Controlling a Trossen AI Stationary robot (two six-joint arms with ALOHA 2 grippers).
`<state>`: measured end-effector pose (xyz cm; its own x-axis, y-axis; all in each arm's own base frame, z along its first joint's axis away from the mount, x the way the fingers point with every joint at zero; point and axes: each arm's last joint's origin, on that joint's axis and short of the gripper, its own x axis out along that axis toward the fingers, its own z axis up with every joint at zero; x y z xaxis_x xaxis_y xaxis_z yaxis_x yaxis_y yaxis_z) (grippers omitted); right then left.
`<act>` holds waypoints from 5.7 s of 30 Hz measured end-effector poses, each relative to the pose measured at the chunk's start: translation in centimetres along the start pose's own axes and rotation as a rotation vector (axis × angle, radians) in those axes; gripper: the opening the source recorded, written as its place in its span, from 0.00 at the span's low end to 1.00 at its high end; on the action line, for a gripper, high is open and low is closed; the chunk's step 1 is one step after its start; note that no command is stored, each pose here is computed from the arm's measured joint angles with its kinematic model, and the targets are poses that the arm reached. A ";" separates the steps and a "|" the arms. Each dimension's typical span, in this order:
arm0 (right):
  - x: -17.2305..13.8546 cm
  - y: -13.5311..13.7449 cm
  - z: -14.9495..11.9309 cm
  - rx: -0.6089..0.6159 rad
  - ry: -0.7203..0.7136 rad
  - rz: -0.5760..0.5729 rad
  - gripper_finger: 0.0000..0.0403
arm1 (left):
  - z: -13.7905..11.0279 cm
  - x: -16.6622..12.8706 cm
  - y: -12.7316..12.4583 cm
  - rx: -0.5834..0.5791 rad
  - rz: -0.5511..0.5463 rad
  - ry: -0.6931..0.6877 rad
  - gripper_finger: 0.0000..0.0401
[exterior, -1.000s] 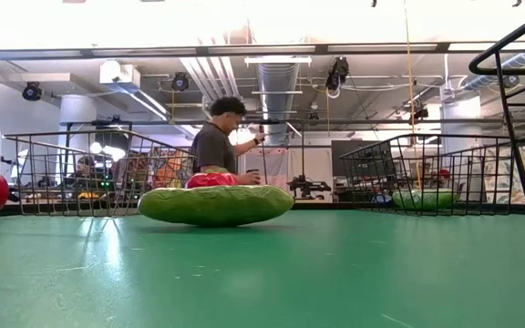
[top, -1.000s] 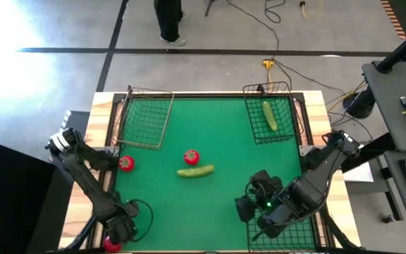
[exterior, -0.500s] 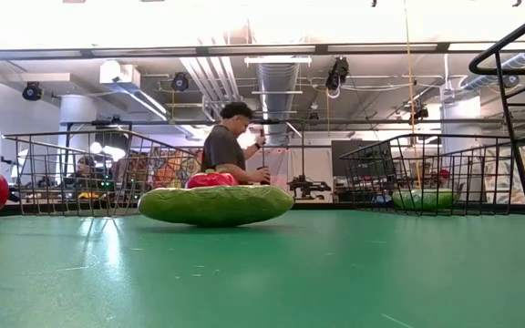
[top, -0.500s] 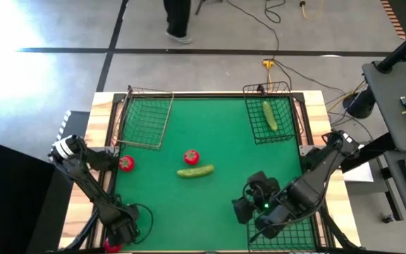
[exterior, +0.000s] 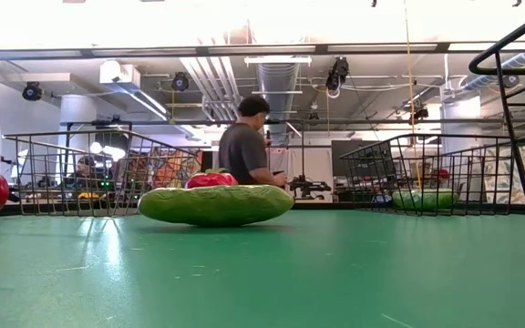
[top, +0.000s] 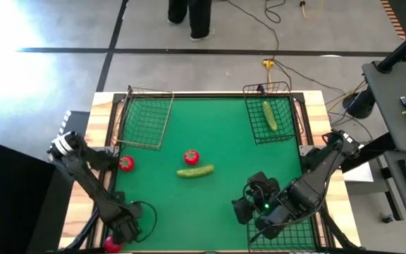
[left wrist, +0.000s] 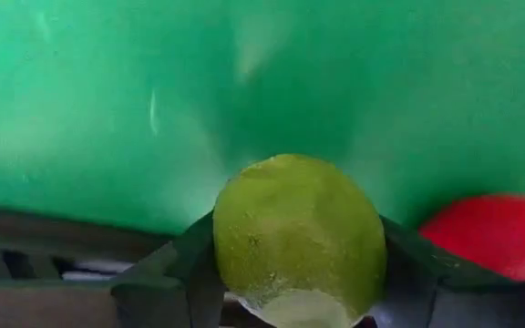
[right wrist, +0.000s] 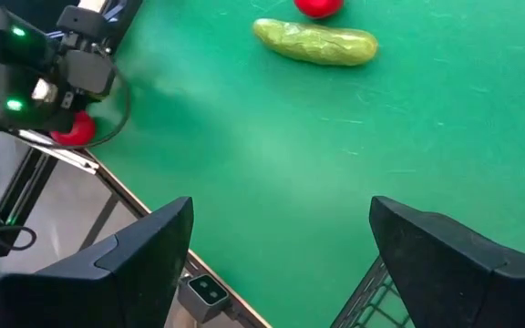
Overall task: Sort produce into baskets
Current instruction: Put the lime into the bottom right wire basket, then put the cucumber into the top right wire basket
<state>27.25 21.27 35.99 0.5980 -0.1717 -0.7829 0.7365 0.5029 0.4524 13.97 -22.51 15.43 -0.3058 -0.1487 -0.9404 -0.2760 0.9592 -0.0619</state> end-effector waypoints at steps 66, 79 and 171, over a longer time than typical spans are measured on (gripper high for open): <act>17.0 -1.2 0.1 -0.705 -0.299 0.309 0.81 | 4.8 -17.0 6.8 -0.185 -0.088 -1.252 0.61; 26.6 -0.7 -0.3 -0.774 -0.211 0.096 0.80 | 4.6 -16.3 6.0 -0.209 -0.070 -1.270 0.61; 7.0 -8.9 -10.0 0.294 0.491 -0.736 0.64 | -4.6 -19.9 9.4 0.047 -0.296 -1.260 0.61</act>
<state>21.73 24.06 22.24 -0.2023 0.0495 -0.9781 0.9678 0.1631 -0.1919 13.28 -11.64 35.07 0.8320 -0.0518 -0.5524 -0.1458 0.9402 -0.3078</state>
